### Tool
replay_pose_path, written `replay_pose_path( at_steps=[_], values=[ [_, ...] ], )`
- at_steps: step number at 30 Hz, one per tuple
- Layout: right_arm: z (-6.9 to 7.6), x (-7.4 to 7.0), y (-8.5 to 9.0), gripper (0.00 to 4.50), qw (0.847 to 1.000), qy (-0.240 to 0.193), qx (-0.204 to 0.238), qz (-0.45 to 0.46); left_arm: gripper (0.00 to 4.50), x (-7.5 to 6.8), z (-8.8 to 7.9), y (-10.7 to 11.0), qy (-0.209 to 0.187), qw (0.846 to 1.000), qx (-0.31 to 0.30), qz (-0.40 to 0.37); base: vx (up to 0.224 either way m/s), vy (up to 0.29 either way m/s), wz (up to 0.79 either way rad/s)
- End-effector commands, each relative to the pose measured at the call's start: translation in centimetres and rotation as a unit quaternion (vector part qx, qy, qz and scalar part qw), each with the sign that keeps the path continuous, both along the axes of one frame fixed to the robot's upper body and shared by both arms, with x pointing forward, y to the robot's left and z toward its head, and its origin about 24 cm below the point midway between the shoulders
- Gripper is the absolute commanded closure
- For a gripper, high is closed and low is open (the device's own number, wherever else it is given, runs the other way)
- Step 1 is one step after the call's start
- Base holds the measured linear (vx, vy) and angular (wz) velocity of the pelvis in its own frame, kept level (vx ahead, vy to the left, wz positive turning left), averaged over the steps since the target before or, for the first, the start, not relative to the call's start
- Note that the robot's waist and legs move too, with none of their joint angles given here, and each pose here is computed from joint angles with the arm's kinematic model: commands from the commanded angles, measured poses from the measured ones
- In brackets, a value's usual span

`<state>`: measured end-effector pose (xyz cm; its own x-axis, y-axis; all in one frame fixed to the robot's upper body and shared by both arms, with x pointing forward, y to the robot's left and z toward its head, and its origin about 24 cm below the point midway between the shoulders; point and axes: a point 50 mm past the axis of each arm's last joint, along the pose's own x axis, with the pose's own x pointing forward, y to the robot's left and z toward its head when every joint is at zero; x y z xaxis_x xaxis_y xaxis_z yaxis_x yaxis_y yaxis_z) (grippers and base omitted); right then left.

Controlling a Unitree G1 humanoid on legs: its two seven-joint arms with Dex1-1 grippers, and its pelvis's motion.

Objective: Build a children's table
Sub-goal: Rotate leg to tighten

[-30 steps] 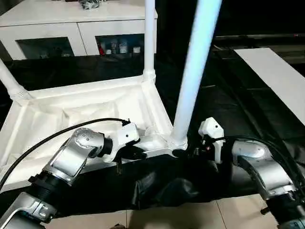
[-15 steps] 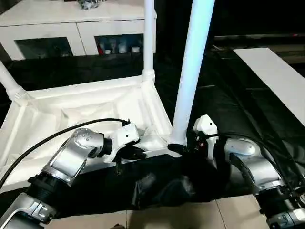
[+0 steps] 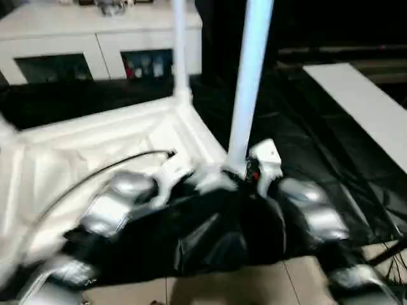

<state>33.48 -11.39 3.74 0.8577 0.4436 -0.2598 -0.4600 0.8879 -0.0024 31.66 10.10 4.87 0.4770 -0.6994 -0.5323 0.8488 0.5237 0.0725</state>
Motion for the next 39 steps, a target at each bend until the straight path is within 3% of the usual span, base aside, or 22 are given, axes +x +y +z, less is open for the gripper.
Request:
replay_pose_path(
  at_steps=[1,3,7,9,10,14,16,19,23,25,27,35,37,39],
  values=[
    [-1.5,0.0,-0.3,1.80,0.998,0.036,-0.013,-0.055,4.50,0.8,0.8,-1.0,-0.019,0.999,-0.011,0.024,0.000,0.000,0.00],
    [-1.6,0.5,1.8,1.80,0.995,0.038,-0.008,-0.089,4.50,1.6,0.7,-3.1,-0.026,0.997,-0.022,0.070,0.000,0.000,0.00],
    [-1.2,0.8,3.4,1.80,0.997,0.024,-0.006,-0.070,4.50,1.8,0.7,-4.1,-0.043,0.996,-0.012,0.072,0.000,0.000,0.00],
    [-0.8,0.8,3.8,1.80,0.998,0.015,0.020,-0.051,4.50,1.7,0.7,-4.2,-0.046,0.997,-0.011,0.063,0.000,0.000,0.00],
    [-0.8,0.8,3.8,1.24,0.998,0.015,0.021,-0.050,4.50,1.7,0.7,-4.2,-0.046,0.997,-0.011,0.063,0.000,0.000,0.00],
    [0.5,0.9,2.7,0.88,0.998,-0.032,0.023,-0.046,4.50,1.3,0.3,-2.9,-0.045,0.998,0.005,0.050,0.000,0.000,0.00],
    [1.0,0.9,1.3,0.68,0.998,-0.043,0.023,-0.044,4.50,1.0,0.3,-1.9,-0.046,0.998,0.010,0.038,0.000,0.000,0.00],
    [1.8,0.4,-0.2,0.56,0.998,-0.062,-0.010,-0.008,4.50,0.5,0.4,-0.9,-0.042,0.999,0.014,0.018,0.000,0.000,0.00],
    [2.2,-1.1,-1.4,0.56,0.994,-0.056,-0.024,0.095,4.50,-0.5,0.5,0.2,-0.034,0.999,0.015,-0.037,0.000,0.000,0.00],
    [2.1,-2.5,-2.2,0.56,0.983,-0.051,-0.046,0.173,4.50,-1.6,0.6,0.8,-0.023,0.995,0.011,-0.094,0.000,0.000,0.00],
    [2.0,-3.8,-3.1,0.56,0.969,-0.034,-0.064,0.238,4.50,-3.3,0.8,1.5,0.020,0.985,0.002,-0.169,0.000,0.000,0.00],
    [1.4,-4.6,-2.8,0.56,0.954,-0.001,-0.073,0.291,4.50,-3.7,1.0,1.9,0.044,0.980,0.007,-0.192,0.000,0.000,0.00],
    [1.3,-4.7,-2.7,0.84,0.952,0.003,-0.073,0.298,4.50,-3.7,1.1,2.0,0.043,0.980,0.008,-0.192,0.000,0.000,0.00],
    [1.3,-4.7,-2.7,0.84,0.951,0.009,-0.070,0.302,4.50,-3.7,1.1,2.1,0.042,0.980,0.010,-0.193,0.000,0.000,0.00]
  ],
)
